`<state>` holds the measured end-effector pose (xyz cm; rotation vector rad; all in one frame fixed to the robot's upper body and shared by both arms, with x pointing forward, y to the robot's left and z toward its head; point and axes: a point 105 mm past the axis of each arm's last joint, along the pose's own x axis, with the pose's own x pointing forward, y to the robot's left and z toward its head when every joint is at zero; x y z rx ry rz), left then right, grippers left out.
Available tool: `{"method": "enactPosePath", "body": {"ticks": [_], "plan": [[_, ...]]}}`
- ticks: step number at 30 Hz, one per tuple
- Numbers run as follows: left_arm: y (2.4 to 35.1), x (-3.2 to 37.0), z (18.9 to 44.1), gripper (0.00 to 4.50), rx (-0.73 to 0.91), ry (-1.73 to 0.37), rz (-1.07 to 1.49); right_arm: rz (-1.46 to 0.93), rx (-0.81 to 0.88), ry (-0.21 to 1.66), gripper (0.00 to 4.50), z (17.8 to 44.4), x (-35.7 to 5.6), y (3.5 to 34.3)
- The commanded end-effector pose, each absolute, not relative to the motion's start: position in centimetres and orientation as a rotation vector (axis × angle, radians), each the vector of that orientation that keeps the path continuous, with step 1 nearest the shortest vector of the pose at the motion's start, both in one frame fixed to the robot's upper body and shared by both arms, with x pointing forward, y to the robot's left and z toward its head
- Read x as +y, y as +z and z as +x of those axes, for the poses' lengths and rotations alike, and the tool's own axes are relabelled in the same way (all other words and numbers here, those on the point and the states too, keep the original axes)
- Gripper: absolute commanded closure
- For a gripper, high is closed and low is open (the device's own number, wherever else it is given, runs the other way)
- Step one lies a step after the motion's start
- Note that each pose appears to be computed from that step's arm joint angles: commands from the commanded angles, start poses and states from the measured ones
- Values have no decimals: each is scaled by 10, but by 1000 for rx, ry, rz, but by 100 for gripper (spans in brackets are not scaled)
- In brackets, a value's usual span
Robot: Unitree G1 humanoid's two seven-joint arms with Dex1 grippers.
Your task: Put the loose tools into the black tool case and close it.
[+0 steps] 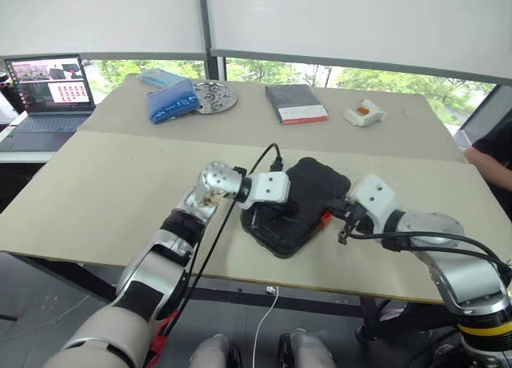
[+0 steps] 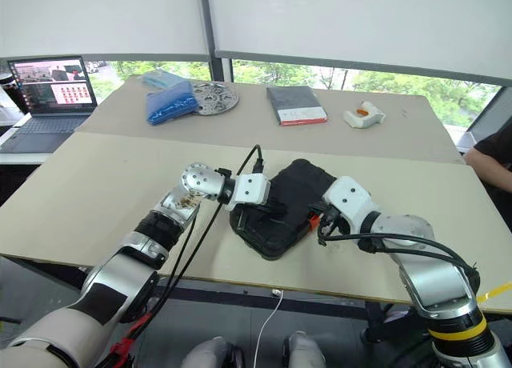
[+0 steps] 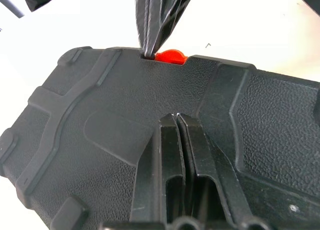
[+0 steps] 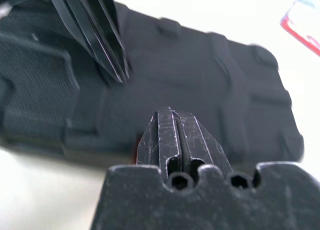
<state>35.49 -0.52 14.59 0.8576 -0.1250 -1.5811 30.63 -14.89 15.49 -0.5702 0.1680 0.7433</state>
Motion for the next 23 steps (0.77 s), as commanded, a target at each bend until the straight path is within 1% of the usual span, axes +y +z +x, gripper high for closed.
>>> {"method": "enactPosePath", "body": {"ticks": [1, 3, 5, 6, 7, 8, 9, 10, 11, 12, 13, 14, 16, 17, 20, 23], "plan": [[111, 15, 357, 436, 46, -1565, 841, -556, 134, 723, 450, 304, -156, 168], [120, 27, 364, 436, 61, -1511, 751, -483, 137, 720, 450, 298, -164, 177], [128, 37, 369, 385, 67, -1467, 679, -420, 145, 726, 390, 293, -170, 183], [133, 43, 371, 373, 76, -1446, 640, -396, 153, 736, 374, 290, -174, 185], [140, 51, 373, 341, 86, -1424, 593, -375, 162, 757, 336, 284, -177, 187], [149, 68, 376, 297, 98, -1391, 549, -353, 172, 798, 300, 276, -181, 190], [157, 85, 377, 266, 109, -1362, 513, -331, 187, 836, 264, 267, -187, 192], [172, 113, 375, 232, 118, -1331, 467, -308, 211, 870, 225, 259, -197, 196], [188, 136, 370, 198, 121, -1311, 428, -290, 232, 897, 199, 253, -208, 200], [203, 153, 363, 155, 121, -1299, 393, -274, 248, 916, 154, 249, -215, 206], [219, 169, 358, 120, 117, -1281, 360, -262, 266, 935, 121, 245, -224, 212], [232, 179, 353, 106, 117, -1263, 335, -251, 283, 953, 107, 241, -230, 216], [251, 199, 345, 22, 127, -1225, 299, -255, 323, 996, 21, 234, -242, 224], [255, 206, 341, 2, 136, -1217, 286, -264, 340, 1008, 2, 231, -246, 225], [255, 219, 337, 2, 144, -1180, 273, -308, 348, 994, 2, 236, -257, 225], [240, 221, 336, 2, 171, -1162, 312, -301, 331, 982, 2, 243, -258, 224]]}}
